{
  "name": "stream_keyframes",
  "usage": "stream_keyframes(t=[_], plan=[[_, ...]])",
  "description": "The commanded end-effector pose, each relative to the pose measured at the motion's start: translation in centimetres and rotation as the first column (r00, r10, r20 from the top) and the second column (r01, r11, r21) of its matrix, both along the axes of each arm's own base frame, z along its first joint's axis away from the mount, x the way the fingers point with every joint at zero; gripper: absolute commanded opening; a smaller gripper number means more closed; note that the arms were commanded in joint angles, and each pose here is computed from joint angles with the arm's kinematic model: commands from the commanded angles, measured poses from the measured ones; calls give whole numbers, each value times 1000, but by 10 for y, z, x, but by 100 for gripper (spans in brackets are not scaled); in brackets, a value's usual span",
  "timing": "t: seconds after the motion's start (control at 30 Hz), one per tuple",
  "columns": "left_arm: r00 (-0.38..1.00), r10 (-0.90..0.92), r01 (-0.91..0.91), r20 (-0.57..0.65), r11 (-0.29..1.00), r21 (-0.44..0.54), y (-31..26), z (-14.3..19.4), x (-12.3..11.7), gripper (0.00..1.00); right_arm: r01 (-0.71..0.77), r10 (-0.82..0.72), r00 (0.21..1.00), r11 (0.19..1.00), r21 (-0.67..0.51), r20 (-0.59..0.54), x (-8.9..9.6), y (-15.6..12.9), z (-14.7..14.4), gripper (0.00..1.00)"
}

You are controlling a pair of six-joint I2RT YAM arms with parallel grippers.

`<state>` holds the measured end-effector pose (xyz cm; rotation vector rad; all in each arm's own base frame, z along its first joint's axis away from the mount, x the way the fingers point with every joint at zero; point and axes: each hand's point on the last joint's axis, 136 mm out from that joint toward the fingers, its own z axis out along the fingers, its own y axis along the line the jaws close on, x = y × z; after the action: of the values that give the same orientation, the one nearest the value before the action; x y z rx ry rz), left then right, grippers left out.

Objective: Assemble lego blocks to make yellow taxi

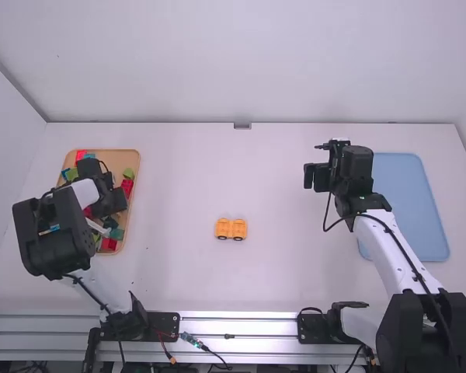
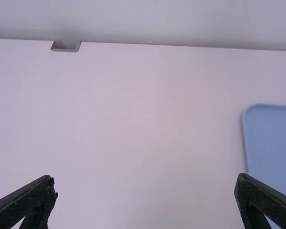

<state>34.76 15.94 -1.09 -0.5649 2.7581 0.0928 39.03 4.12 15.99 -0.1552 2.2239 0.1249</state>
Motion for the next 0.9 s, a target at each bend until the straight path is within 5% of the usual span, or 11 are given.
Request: stream_keyframes(t=[0.0, 0.27, 0.77, 0.87], plan=[[999, -18, 18, -28, 1000, -15, -5, -10, -9, 38, -3, 2, 1000, 1000, 5, 27, 6, 2, 13, 99], [1000, -16, 15, -25, 1000, -14, -5, -10, -9, 25, -3, 3, 1000, 1000, 5, 27, 6, 2, 13, 99], [1000, 14, -15, -10, 997, -77, -11, 5, 3, 33, -3, 2, 999, 1000, 6, 37, 8, 2, 15, 99], [1000, 2, -1, 14, 994, -108, -15, 13, 12, 24, -3, 3, 999, 1000, 7, 46, 9, 2, 16, 99]])
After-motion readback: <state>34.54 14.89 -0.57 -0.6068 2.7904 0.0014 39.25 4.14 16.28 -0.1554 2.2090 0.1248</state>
